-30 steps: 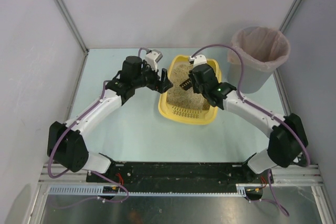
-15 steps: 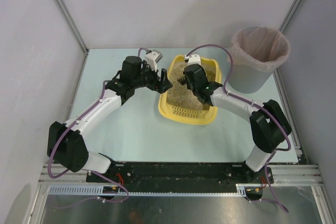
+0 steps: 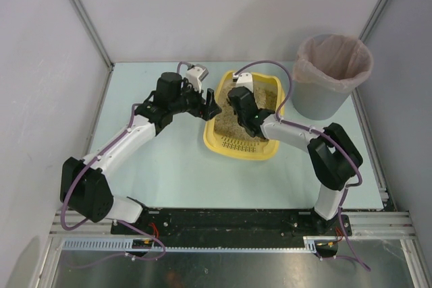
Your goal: Clean the litter box
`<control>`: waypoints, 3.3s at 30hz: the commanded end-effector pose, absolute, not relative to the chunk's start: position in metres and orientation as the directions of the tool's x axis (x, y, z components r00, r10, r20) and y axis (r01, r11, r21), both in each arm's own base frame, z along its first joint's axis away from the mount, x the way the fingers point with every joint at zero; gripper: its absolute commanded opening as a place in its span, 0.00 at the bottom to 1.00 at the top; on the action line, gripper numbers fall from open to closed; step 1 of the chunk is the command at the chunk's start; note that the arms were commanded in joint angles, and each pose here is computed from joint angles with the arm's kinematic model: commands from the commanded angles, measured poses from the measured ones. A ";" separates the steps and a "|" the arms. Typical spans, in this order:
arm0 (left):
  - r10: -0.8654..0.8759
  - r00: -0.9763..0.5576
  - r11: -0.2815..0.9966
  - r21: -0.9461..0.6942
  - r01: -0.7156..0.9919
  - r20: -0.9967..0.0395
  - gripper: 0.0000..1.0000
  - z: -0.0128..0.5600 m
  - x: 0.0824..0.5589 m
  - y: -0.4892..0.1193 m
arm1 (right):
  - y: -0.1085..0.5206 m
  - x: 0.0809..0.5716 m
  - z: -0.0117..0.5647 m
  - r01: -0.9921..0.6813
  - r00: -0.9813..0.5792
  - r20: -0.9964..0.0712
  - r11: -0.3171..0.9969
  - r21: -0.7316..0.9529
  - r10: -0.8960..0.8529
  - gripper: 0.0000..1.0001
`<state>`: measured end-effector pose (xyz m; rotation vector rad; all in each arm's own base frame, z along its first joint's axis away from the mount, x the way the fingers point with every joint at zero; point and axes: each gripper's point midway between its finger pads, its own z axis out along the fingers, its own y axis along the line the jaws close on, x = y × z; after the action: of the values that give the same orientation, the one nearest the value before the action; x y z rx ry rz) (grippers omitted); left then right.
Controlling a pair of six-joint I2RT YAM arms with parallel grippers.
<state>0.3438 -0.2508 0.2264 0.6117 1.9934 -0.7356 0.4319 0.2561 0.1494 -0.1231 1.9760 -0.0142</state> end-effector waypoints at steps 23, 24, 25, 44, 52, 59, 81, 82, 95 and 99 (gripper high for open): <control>0.118 -0.433 0.678 -0.246 0.693 -0.894 0.83 0.245 0.340 -0.250 | 0.247 0.431 0.105 0.135 -0.317 -0.943 0.989 0.065 0.106 0.00; 0.119 -0.433 0.676 -0.246 0.695 -0.894 0.83 0.245 0.339 -0.251 | 0.245 0.430 0.103 0.143 -0.321 -0.941 0.988 0.061 0.104 0.00; 0.118 -0.430 0.676 -0.245 0.695 -0.895 0.83 0.246 0.339 -0.251 | 0.244 0.429 0.101 0.146 -0.324 -0.940 0.987 0.060 0.105 0.00; 0.109 -0.434 0.657 -0.263 0.707 -0.894 0.83 0.251 0.335 -0.254 | 0.233 0.402 0.055 0.211 -0.406 -0.906 0.977 0.035 0.120 0.00; 0.106 -0.435 0.655 -0.267 0.707 -0.894 0.83 0.251 0.334 -0.254 | 0.231 0.398 0.048 0.222 -0.415 -0.901 0.974 0.034 0.126 0.00; 0.105 -0.433 0.656 -0.265 0.707 -0.895 0.83 0.253 0.334 -0.254 | 0.232 0.395 0.067 0.184 -0.417 -0.902 0.982 0.032 0.108 0.09; 0.099 -0.432 0.653 -0.269 0.708 -0.896 0.83 0.255 0.333 -0.254 | 0.215 0.398 0.109 -0.005 -0.539 -0.828 0.982 0.187 0.155 0.00; 0.101 -0.432 0.659 -0.265 0.704 -0.896 0.83 0.254 0.334 -0.253 | 0.216 0.398 0.113 -0.006 -0.535 -0.828 0.979 0.204 0.169 0.00; 0.099 -0.447 0.650 -0.283 0.706 -0.889 0.83 0.251 0.333 -0.256 | 0.189 0.385 0.135 0.077 -0.629 -0.772 0.995 0.058 0.094 0.00; 0.099 -0.448 0.650 -0.283 0.705 -0.888 0.83 0.250 0.333 -0.256 | 0.201 0.375 0.141 0.026 -0.710 -0.701 0.997 0.066 0.065 0.00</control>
<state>0.3355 -0.2561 0.2331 0.6383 1.9749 -0.7913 0.3842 0.2038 0.1332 0.0968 2.2603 0.1053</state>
